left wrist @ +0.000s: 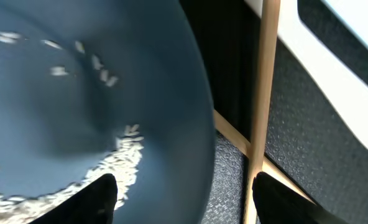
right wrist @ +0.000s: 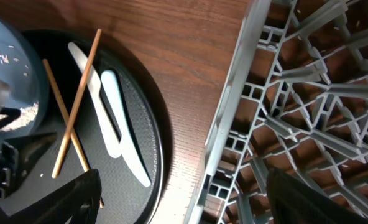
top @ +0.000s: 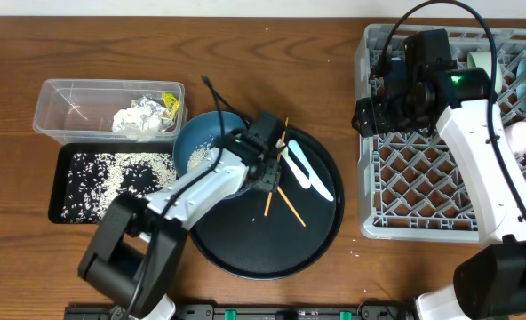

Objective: Sort waste into correct bins and load items into the dishwasher rack
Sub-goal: 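Grasp the rim of the blue bowl with the left gripper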

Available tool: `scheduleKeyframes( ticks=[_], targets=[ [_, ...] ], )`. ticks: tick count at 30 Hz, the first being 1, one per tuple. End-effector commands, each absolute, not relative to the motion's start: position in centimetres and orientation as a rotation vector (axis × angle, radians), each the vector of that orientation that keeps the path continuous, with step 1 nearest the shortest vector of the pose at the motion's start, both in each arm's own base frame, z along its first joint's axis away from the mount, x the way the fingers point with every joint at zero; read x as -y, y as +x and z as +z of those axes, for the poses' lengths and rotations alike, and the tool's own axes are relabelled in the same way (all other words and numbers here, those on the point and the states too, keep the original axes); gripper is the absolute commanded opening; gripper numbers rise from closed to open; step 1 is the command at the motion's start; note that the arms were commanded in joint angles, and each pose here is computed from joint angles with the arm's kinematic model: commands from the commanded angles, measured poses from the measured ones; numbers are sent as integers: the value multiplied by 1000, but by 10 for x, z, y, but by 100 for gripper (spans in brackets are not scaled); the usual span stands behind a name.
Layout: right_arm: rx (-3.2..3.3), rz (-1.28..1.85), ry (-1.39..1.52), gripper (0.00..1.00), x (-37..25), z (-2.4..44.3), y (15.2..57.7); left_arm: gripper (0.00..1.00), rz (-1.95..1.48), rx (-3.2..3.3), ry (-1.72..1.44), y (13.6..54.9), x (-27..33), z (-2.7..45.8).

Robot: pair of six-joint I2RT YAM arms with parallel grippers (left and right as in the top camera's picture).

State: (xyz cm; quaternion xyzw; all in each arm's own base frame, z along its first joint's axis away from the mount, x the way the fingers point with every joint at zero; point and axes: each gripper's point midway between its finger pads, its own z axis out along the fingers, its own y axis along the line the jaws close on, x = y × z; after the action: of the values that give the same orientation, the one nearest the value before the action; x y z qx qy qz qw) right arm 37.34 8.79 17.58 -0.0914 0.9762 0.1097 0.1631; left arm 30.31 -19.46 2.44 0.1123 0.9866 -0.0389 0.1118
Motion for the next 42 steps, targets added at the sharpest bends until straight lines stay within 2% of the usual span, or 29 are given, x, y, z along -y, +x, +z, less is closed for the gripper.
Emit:
scheduleKeyframes(
  ticks=[1,3,10,19,24,34,42],
  targets=[
    [-2792,301,-231,81,-84,174,374,71,-96,-2905,353,301,199,18],
    [-2792,301,-231,81,-84,174,374,70,-94,-2909,361,299,200,16],
    [-2804,301,-230,81,-84,174,371,39,-91,-2912,369,298,201,16],
    [-2804,300,-230,82,-83,173,371,24,-90,-2912,370,297,201,16],
    [-2804,300,-230,82,-84,173,371,6,-91,-2912,370,297,201,16],
    [-2811,289,-228,82,-82,173,370,6,-92,-2910,370,296,200,20],
    [-2811,290,-228,82,-82,173,370,6,-113,-2866,356,298,200,53]
  ],
)
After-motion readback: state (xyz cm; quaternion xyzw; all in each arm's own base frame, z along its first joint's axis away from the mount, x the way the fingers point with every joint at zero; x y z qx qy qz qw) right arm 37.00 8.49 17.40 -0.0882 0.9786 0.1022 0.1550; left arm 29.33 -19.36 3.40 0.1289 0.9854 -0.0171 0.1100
